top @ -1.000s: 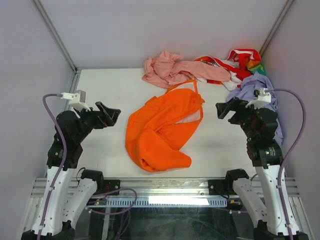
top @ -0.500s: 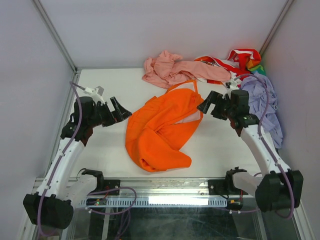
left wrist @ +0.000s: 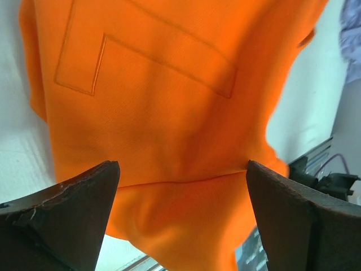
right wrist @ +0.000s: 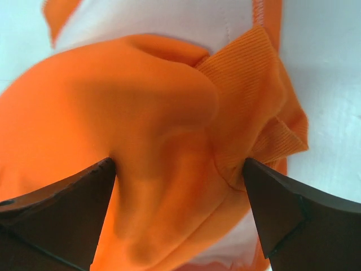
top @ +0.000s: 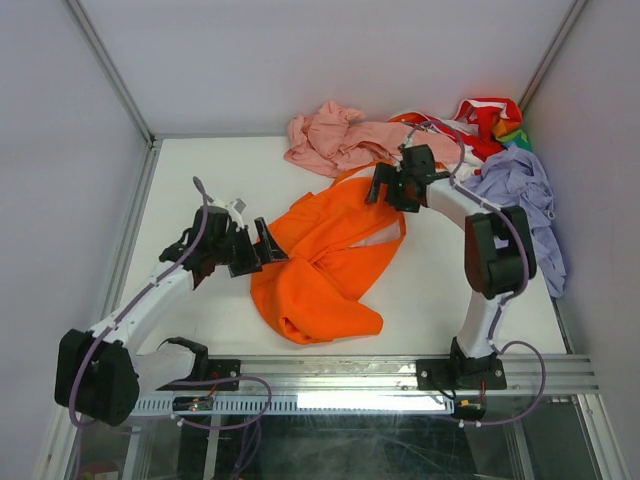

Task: Zip up the jacket

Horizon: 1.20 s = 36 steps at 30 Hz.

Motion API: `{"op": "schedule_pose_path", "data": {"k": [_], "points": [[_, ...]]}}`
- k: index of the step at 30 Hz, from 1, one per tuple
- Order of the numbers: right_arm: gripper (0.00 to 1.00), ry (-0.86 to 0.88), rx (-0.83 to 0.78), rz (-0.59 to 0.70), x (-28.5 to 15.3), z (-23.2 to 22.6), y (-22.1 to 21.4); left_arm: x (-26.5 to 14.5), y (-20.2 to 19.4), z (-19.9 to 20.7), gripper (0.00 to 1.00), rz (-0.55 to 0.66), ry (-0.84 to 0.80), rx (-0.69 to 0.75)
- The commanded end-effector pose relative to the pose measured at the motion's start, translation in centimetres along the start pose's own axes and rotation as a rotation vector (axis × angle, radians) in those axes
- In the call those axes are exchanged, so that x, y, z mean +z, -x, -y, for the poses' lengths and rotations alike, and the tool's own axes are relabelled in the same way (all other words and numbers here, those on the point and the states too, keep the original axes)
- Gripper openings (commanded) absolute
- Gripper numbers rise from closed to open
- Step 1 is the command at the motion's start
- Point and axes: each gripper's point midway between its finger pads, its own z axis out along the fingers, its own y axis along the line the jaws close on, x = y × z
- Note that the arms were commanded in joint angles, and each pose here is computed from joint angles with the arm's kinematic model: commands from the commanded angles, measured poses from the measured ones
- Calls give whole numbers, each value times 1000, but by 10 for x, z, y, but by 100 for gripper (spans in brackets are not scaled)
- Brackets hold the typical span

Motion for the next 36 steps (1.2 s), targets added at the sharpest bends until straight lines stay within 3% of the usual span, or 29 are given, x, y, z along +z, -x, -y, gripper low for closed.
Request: {"op": "schedule_pose_path", "data": {"k": [1, 2, 4, 10, 13, 18, 26, 29, 31, 33, 36], "points": [[99, -13, -115, -31, 28, -16, 2, 29, -13, -2, 99, -38, 10, -32], [98, -10, -133, -52, 35, -19, -4, 37, -18, -1, 99, -56, 5, -39], [85, 48, -151, -70, 41, -29, -13, 52, -26, 0, 99, -83, 2, -45], [0, 300, -187, 1, 2, -83, 8, 97, -23, -15, 95, -110, 39, -45], [0, 393, -248, 75, -45, -116, 36, 119, -5, -9, 84, -90, 25, -26], [0, 531, -375, 209, -136, -170, 79, 147, 51, 29, 78, -13, -48, 43], [0, 669, -628, 392, -255, -236, 102, 138, 179, 151, 78, 231, -281, 204], [0, 733, -696, 354, -259, -251, 74, 121, 206, 175, 83, 320, -308, 265], [0, 758, -725, 294, -246, -255, 47, 114, 210, 170, 86, 344, -284, 277], [0, 764, -729, 228, -229, -252, 19, 107, 202, 146, 88, 350, -224, 242], [11, 753, -719, 135, -200, -242, -29, 97, 177, 78, 92, 344, -84, 120]]}}
